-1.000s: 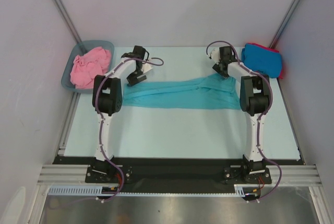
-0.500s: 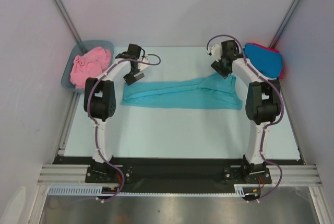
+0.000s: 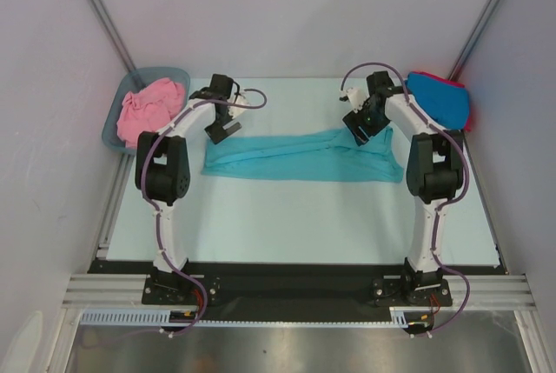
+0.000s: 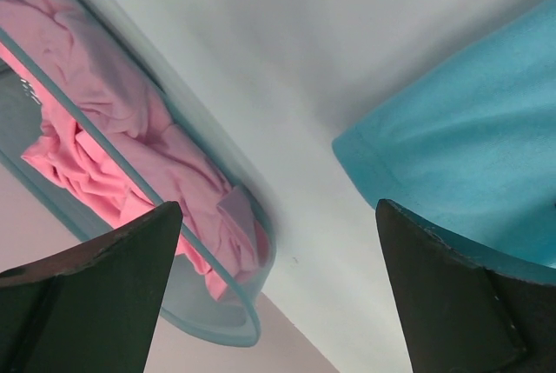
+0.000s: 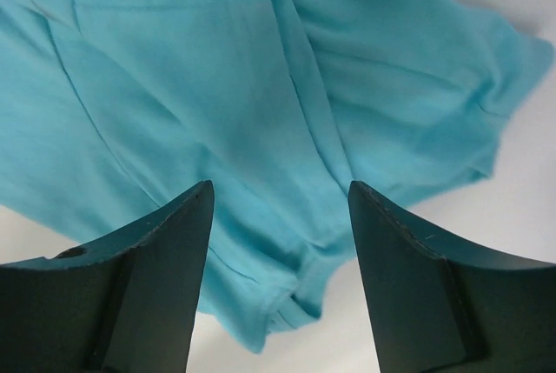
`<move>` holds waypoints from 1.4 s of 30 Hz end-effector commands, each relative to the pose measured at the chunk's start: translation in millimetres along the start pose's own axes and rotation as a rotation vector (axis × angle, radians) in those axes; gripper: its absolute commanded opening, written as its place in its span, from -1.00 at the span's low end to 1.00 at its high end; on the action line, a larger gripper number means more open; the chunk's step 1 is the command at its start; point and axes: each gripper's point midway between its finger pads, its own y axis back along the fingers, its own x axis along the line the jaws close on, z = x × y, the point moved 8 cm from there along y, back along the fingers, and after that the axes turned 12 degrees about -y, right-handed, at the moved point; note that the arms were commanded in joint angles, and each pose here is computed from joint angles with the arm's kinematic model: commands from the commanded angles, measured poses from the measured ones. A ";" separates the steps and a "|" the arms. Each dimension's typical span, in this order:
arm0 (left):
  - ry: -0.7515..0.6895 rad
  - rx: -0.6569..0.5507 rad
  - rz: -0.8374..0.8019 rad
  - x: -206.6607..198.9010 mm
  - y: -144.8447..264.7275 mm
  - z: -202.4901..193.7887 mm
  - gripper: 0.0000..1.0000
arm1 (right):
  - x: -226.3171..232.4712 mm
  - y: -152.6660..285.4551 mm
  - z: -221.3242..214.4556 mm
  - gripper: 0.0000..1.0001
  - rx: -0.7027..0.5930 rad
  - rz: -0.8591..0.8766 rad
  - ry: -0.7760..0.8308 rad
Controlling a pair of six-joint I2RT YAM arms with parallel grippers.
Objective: Fold and stack the t-shirts
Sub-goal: Fold the tshirt
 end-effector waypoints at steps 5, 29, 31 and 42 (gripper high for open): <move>0.063 -0.042 0.022 2.8 19.4 -0.4 1.00 | -0.6 -9.5 42.3 0.36 -0.099 0.138 -0.086; 0.027 -0.001 0.040 4.8 19.3 -4.8 1.00 | -36.5 -40.1 29.7 -0.36 -0.091 0.237 -0.184; 0.024 0.001 0.038 4.9 18.1 -4.2 1.00 | -34.9 -36.0 30.8 -0.35 -0.096 0.241 -0.180; 0.021 0.007 0.032 3.7 14.0 -3.3 1.00 | -24.7 -32.4 28.1 0.06 -0.070 0.268 -0.161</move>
